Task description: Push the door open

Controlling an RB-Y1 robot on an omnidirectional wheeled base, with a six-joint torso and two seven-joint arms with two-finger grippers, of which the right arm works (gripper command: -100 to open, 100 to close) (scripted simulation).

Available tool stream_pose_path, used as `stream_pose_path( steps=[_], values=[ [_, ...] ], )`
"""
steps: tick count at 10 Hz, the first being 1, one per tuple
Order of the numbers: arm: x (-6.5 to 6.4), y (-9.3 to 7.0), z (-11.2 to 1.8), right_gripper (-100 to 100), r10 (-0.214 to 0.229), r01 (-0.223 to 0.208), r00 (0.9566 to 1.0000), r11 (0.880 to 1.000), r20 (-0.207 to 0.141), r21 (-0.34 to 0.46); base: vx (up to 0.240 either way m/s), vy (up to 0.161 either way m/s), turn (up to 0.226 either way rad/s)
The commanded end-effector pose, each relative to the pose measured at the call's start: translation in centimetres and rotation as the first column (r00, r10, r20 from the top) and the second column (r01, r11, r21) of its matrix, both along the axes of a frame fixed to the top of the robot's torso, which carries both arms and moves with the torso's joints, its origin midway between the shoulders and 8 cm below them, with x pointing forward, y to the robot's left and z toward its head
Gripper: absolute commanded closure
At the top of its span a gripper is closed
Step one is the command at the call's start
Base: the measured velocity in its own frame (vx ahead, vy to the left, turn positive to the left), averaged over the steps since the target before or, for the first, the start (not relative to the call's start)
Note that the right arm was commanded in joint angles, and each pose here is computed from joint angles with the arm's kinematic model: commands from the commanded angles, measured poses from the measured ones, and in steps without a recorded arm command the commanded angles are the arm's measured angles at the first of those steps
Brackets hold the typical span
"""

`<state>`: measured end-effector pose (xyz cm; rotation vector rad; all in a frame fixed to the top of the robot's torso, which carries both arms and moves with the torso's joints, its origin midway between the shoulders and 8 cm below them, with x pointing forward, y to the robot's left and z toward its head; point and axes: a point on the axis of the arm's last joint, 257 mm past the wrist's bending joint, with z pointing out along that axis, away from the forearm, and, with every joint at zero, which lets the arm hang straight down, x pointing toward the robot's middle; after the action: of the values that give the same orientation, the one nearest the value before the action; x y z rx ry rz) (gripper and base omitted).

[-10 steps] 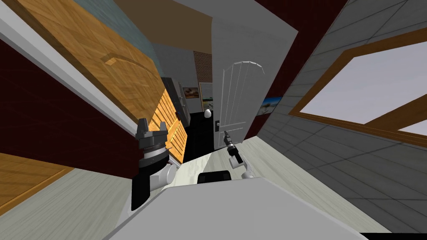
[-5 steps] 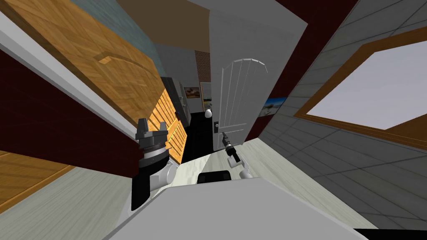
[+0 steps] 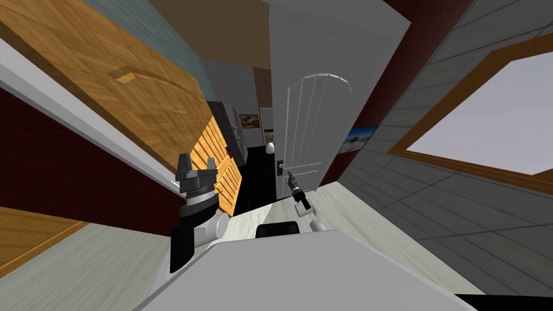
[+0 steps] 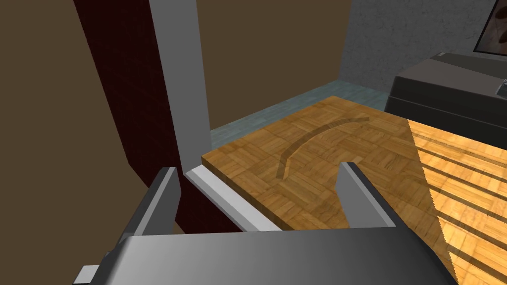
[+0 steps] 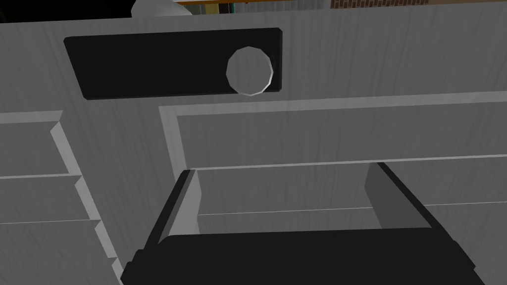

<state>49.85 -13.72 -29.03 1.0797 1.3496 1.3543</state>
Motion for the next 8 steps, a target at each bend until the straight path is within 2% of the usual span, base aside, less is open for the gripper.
stream_pose_path(
  steps=[1, 3, 8],
  values=[
    [0.16, -0.3, -0.2, -100, -0.003, 0.003, 1.0, 1.0, 0.0, -0.005, 0.184, 0.043, 0.019],
    [0.37, -0.55, -0.37, -100, -0.008, 0.008, 1.0, 1.0, -0.001, -0.006, 0.197, 0.079, 0.024],
    [0.86, -0.34, -0.58, -100, -0.019, 0.019, 0.9998, 1.0, -0.002, 0.012, 0.201, 0.032, 0.021]
  ],
)
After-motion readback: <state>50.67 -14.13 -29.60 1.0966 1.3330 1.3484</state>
